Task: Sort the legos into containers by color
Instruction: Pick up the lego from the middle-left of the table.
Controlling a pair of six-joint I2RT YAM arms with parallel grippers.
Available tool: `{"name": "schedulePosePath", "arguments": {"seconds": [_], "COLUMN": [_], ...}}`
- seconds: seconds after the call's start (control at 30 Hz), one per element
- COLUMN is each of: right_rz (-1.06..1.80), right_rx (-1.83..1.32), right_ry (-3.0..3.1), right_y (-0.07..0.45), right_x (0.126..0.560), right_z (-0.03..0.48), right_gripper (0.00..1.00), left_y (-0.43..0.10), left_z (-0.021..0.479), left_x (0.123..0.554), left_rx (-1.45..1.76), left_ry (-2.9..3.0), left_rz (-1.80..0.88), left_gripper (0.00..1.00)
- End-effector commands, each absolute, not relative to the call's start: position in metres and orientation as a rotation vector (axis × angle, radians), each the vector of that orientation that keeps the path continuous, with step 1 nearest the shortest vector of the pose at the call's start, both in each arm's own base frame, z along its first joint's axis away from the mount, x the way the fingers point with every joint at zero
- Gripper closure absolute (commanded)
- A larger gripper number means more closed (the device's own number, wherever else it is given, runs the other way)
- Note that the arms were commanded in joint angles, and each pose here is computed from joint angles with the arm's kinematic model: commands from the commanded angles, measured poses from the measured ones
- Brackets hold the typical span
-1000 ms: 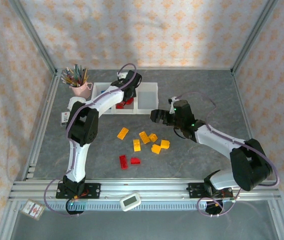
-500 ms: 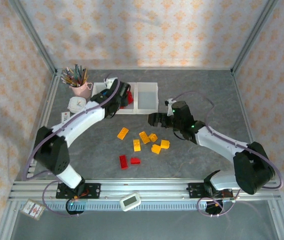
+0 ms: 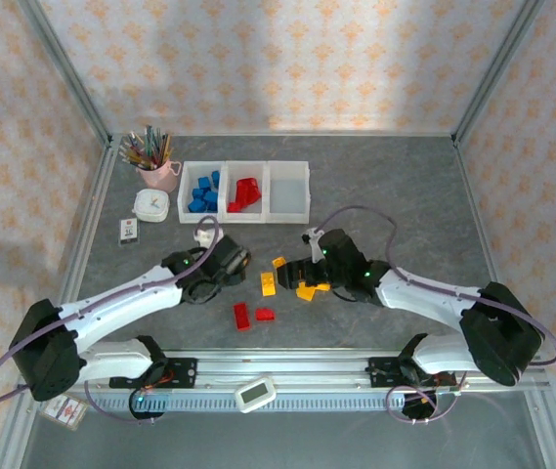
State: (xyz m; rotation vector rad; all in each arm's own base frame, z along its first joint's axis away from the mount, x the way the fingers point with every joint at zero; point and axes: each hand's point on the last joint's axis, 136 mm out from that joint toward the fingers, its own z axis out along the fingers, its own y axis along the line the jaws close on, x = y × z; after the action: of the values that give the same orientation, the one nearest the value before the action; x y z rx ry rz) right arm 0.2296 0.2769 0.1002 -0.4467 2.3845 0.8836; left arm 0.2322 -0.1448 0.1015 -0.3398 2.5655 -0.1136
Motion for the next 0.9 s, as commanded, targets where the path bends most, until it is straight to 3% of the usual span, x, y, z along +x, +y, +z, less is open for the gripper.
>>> {"name": "schedulePosePath", "arguments": {"seconds": [0.0,0.2,0.57,0.87], "right_rz": [0.908,0.896,0.875,0.875], "right_rx": [-0.407,-0.381,-0.366,-0.365], "right_ry": [2.348,2.36,2.361,2.356], "right_y": [0.278,0.275,0.271,0.271], "right_x": [0.23,0.229,0.23,0.23], "right_z": [0.102,0.093,0.089,0.089], "right_gripper": [0.0,0.0,0.0,0.0], "left_y": [-0.145,-0.173,-0.183,-0.179], "left_z": [0.085,0.064,0.026,0.011], "left_x": [0.203,0.181,0.175,0.17], "left_rx": [-0.43,-0.397,-0.366,-0.388], "left_ry": [2.637,2.703,2.777,2.79], "left_rz": [-0.126,-0.244,-0.18,-0.17], "left_gripper": [0.36,0.33,0.33,0.52]}}
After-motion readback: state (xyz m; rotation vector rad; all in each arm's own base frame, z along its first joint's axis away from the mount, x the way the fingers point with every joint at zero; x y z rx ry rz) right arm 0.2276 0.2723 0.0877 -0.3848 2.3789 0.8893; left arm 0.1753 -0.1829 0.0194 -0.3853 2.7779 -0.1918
